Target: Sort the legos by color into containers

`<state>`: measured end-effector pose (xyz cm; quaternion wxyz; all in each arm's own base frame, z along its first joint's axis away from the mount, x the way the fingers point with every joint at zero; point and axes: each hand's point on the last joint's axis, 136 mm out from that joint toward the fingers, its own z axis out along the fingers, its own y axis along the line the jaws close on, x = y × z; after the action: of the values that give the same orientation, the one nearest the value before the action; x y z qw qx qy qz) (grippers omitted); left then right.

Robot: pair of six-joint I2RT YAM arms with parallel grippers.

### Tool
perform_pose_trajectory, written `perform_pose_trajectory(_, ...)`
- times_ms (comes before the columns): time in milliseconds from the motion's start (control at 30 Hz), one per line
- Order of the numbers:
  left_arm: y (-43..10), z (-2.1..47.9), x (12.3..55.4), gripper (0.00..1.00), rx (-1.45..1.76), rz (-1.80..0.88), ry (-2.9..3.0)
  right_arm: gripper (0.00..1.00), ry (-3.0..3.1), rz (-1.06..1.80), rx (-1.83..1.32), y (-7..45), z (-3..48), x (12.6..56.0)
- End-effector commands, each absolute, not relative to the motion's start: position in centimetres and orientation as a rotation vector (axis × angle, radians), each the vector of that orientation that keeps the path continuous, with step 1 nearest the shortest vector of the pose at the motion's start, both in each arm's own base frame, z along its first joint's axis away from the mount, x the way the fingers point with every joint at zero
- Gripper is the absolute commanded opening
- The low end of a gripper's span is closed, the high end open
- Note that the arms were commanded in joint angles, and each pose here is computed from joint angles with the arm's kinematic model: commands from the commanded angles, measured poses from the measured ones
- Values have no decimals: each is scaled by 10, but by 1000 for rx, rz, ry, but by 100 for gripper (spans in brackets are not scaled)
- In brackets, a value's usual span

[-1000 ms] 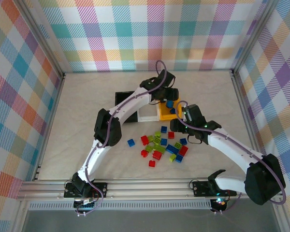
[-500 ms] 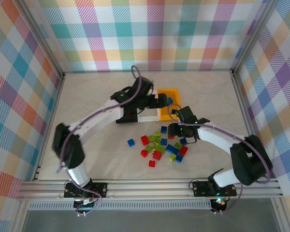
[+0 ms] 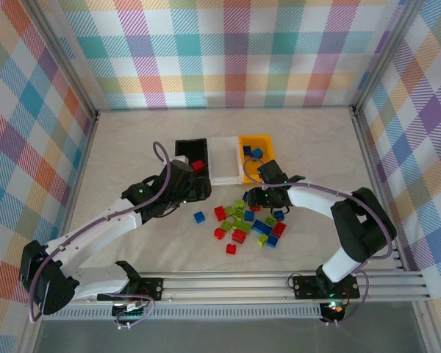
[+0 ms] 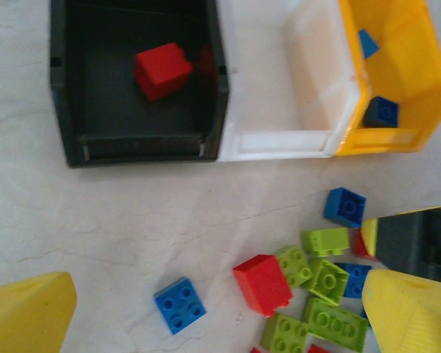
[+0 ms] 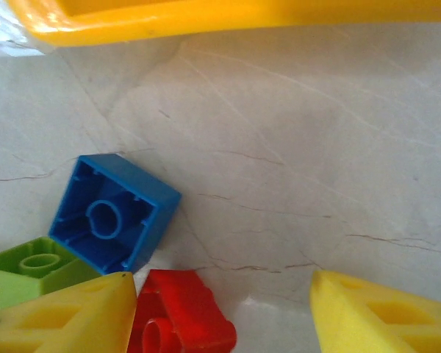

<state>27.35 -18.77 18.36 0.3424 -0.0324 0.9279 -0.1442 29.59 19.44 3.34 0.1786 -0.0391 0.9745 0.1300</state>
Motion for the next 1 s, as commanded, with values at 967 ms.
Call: perform_pose_trajectory(967,-146,155,263,100,-170,-150,2456,35,2672,365,-213,217,82,295)
